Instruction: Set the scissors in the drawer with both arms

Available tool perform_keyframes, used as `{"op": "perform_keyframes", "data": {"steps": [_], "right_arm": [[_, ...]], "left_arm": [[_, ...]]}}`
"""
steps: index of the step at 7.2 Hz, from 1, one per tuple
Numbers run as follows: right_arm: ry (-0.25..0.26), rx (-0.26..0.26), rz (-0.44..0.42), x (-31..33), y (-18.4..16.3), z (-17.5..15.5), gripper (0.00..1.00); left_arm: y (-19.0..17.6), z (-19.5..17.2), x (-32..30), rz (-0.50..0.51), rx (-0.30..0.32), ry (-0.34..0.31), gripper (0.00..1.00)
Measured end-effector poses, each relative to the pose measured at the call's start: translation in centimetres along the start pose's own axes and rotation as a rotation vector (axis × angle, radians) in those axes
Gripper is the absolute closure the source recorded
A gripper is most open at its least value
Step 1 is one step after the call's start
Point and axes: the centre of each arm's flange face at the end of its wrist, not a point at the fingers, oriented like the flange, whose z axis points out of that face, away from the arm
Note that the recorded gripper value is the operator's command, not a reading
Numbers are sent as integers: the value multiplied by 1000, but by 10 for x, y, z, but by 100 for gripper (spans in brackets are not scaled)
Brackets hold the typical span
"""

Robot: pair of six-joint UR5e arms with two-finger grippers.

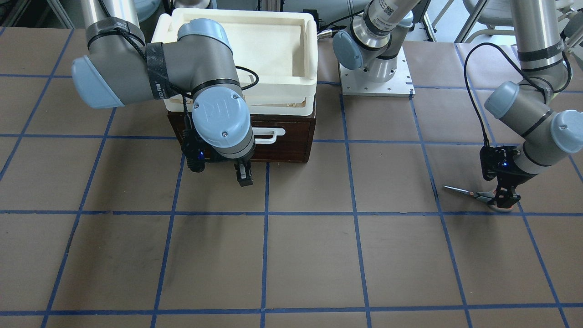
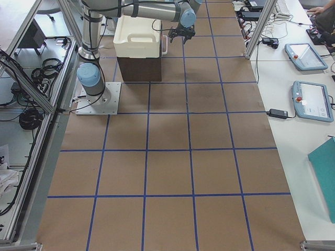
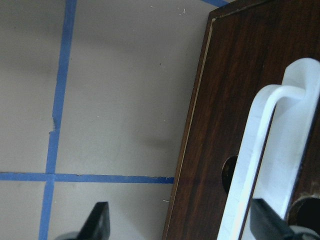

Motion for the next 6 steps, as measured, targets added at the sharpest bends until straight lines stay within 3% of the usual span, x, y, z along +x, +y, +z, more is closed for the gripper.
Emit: {"op": "perform_keyframes", "data": {"steps": [6], "right_arm": [[60, 8, 51, -4, -2, 16, 0]], "left_arm": [[1, 19, -6, 4, 28, -16, 0]]}}
